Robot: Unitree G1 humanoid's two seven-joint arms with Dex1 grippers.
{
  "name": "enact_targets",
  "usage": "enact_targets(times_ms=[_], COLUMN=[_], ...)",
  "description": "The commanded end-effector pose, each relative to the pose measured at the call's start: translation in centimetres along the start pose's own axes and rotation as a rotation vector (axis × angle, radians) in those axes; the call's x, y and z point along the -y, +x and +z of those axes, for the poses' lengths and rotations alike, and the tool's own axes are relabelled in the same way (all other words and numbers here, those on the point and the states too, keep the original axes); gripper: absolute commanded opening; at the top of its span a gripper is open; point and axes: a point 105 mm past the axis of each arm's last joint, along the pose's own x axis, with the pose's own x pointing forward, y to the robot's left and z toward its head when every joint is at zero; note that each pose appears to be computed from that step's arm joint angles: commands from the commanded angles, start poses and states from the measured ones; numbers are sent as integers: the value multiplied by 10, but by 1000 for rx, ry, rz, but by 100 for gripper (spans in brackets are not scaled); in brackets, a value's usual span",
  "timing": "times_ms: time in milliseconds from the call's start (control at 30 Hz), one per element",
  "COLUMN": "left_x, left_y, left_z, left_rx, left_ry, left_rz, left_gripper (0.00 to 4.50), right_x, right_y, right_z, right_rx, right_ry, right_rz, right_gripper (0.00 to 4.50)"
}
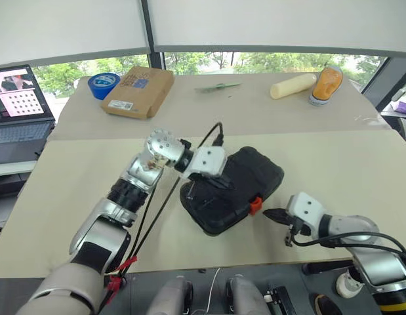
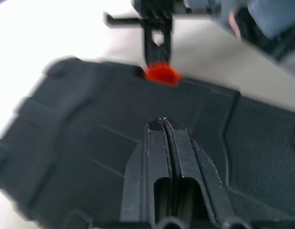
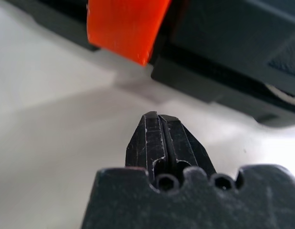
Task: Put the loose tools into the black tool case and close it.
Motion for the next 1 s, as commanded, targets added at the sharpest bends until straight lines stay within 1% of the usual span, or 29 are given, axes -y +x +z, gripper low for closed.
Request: enact_targets(times_ms=[33, 133, 167, 267, 367, 433, 500, 567, 633, 733, 867, 1000], left_x=[1, -1, -2, -5, -7, -7, -7, -7, -7, -6, -5, -6], left_y=[2, 3, 2, 1, 0, -1, -1, 1, 2, 4, 5, 5], left_z=[-9, -11, -11, -11, -11, -12, -13, -14, -13, -13, -14, -13], left_rx=[-47, -48, -47, -41, -40, -41, -43, -44, -43, -43, -47, -45], left_ry=[49, 46, 46, 44, 43, 44, 46, 50, 53, 64, 74, 74], left_rz=[-9, 1, 3, 13, 17, 20, 19, 17, 15, 5, -1, 2], left_gripper=[10, 10, 10, 10, 10, 10, 10, 10, 10, 10, 10, 10], right_x=[-7, -15, -20, -28, -23, -21, -21, -24, -28, -35, -39, -34], right_y=[8, 5, 2, -7, -17, -23, -28, -31, -31, -30, -29, -26], right_z=[9, 24, 36, 60, 78, 85, 86, 80, 66, 39, 23, 14], right_rx=[54, 158, 224, 354, 429, 453, 435, 389, 318, 194, 128, 86], right_ry=[-11, 7, 21, 33, 54, 68, 66, 69, 81, 94, 112, 105], right_rz=[-3, -10, -3, -10, -51, -70, -67, -47, -26, -2, 5, -26], right_gripper=[0, 0, 0, 0, 0, 0, 0, 0, 0, 0, 0, 0])
